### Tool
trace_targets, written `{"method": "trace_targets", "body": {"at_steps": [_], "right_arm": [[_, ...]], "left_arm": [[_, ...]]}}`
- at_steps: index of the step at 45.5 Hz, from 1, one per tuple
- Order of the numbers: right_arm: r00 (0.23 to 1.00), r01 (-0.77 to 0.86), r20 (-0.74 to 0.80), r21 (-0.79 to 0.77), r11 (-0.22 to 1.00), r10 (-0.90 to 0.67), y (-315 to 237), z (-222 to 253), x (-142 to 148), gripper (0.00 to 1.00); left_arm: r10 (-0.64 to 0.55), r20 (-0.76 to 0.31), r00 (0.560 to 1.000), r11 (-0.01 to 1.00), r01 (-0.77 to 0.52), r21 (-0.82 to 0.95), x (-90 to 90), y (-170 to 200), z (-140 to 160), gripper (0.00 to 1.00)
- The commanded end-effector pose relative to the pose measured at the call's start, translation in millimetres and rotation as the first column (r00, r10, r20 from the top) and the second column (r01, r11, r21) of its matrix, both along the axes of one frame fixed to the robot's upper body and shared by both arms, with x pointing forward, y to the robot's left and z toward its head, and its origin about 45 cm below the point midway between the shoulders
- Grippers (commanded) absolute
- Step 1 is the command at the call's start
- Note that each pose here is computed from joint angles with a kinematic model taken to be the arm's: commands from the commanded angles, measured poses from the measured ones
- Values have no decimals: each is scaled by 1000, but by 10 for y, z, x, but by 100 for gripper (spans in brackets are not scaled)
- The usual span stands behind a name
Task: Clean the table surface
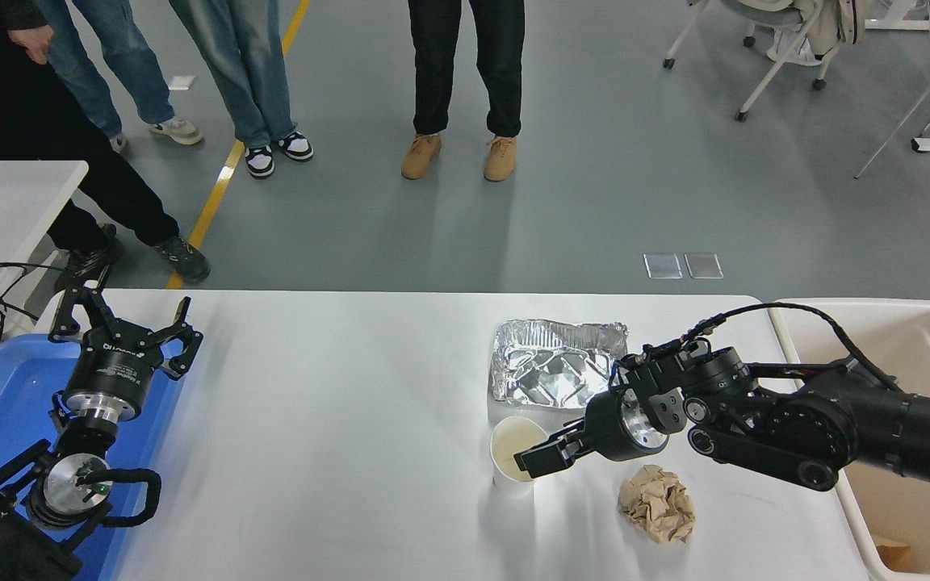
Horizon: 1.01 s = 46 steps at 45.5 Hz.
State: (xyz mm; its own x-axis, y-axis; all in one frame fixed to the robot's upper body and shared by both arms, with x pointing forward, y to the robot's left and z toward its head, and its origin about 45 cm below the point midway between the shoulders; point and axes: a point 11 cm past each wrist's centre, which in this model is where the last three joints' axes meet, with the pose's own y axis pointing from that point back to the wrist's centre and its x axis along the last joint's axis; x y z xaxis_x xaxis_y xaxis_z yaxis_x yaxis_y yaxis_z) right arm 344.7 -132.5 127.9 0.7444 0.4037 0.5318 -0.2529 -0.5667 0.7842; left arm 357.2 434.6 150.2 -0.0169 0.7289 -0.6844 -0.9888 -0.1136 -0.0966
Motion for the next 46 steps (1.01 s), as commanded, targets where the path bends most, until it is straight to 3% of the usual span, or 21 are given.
{"method": "trace_targets", "body": {"at_steps": [1, 31, 35, 39, 46], "right_arm": [[1000, 10, -2, -4, 1000, -10, 46, -64, 23, 99], [1000, 23, 5, -16, 1000, -23, 13, -184, 10, 98], [1000, 19, 14, -8, 1000, -19, 32, -181, 12, 96], [1000, 5, 13, 8, 1000, -5, 69, -173, -1, 87], [1000, -5, 14, 10, 1000, 5, 68, -182, -12, 85]], "left_arm": [[0, 0, 1000, 1000, 0, 0, 0, -2, -1, 99], [0, 0, 1000, 1000, 0, 1, 0, 5, 2, 99], [0, 0, 1000, 1000, 0, 1, 0, 5, 2, 99], [0, 0, 1000, 1000, 0, 0, 0, -2, -1, 99], [1, 1, 1000, 1000, -1, 0, 0, 0, 0, 99]]}}
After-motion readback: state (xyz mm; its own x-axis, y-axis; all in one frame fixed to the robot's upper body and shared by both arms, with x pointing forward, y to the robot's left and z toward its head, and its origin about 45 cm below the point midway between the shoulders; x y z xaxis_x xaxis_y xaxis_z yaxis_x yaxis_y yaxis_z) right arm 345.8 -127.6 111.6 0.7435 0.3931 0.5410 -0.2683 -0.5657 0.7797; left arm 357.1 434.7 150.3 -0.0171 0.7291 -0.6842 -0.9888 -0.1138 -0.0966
